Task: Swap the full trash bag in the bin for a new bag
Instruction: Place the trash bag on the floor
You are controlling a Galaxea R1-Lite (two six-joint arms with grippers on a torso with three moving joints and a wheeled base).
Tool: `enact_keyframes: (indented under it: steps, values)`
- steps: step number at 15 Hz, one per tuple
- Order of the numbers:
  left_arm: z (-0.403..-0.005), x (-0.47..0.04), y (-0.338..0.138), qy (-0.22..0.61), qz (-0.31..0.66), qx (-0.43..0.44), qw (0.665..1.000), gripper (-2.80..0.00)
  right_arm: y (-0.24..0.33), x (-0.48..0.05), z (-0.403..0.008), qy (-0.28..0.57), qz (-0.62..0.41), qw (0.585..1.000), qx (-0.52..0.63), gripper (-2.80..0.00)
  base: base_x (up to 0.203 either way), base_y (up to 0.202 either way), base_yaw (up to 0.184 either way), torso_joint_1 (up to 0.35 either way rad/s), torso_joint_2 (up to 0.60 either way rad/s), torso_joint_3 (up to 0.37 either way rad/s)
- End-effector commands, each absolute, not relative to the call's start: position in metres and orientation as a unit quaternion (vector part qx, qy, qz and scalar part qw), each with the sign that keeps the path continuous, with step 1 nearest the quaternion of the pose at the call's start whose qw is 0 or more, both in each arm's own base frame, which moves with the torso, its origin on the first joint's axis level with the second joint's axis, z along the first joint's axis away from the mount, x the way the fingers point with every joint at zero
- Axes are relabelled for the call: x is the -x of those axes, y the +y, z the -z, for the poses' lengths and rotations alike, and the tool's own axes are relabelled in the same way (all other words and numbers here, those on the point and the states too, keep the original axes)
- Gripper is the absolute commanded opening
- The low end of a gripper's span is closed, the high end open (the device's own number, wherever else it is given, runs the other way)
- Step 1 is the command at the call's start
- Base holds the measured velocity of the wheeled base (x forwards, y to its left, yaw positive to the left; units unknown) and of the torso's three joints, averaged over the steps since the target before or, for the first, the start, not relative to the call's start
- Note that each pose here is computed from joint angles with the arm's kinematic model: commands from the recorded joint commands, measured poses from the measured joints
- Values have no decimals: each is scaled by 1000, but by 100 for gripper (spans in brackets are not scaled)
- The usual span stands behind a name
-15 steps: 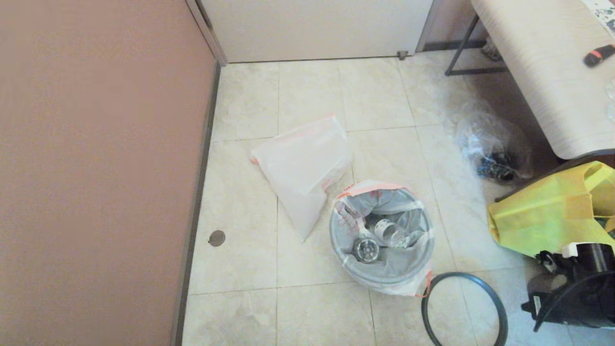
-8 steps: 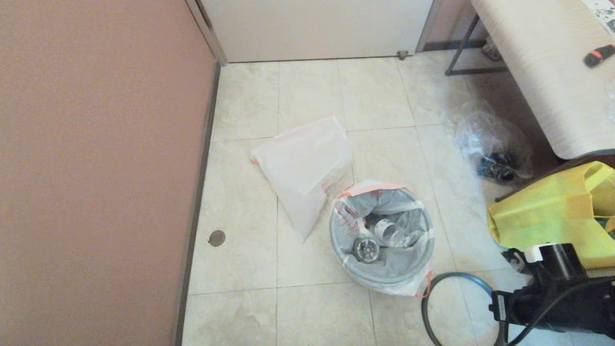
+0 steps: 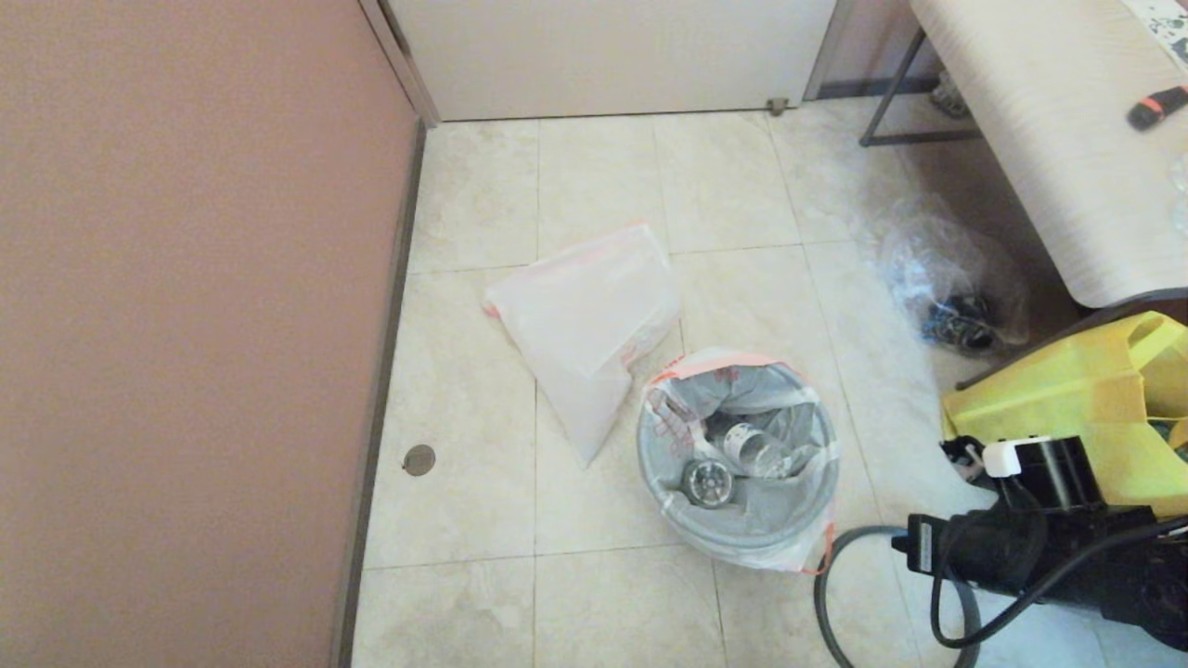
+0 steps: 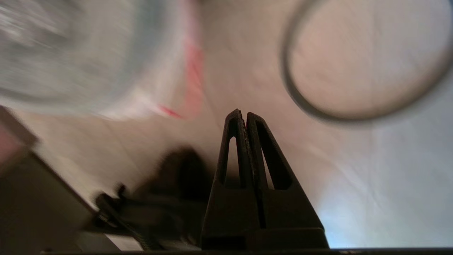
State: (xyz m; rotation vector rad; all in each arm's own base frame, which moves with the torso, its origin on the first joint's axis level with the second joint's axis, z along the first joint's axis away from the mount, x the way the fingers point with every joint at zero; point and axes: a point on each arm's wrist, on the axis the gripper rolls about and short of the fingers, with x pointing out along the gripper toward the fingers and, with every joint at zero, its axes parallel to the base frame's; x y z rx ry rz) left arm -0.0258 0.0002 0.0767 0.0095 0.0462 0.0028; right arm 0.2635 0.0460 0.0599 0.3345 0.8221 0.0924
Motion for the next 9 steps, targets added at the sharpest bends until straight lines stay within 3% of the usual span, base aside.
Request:
enact_keyframes:
  steps: [1,2,3,4,9]
  values:
    - [-77,26,0,24,-2,-5,1000,-280,54,-270,-58,395,-57,903,-161,-280,0,0,0,0,0,0]
    - [-77,26,0,24,-1,-5,1000,-280,59,-274,-54,398,-61,901,-160,-280,0,0,0,0,0,0]
    - [-77,26,0,24,-1,-5,1000,-280,61,-280,-46,406,-59,898,-158,-239,0,0,0,0,0,0]
    - [-77,26,0,24,-1,-5,1000,-280,63,-288,-40,409,-53,895,-167,0,0,0,0,0,0,0]
    - [-77,26,0,24,-2,-5,1000,-280,67,-303,-27,404,-42,894,-188,0,0,0,0,0,0,0]
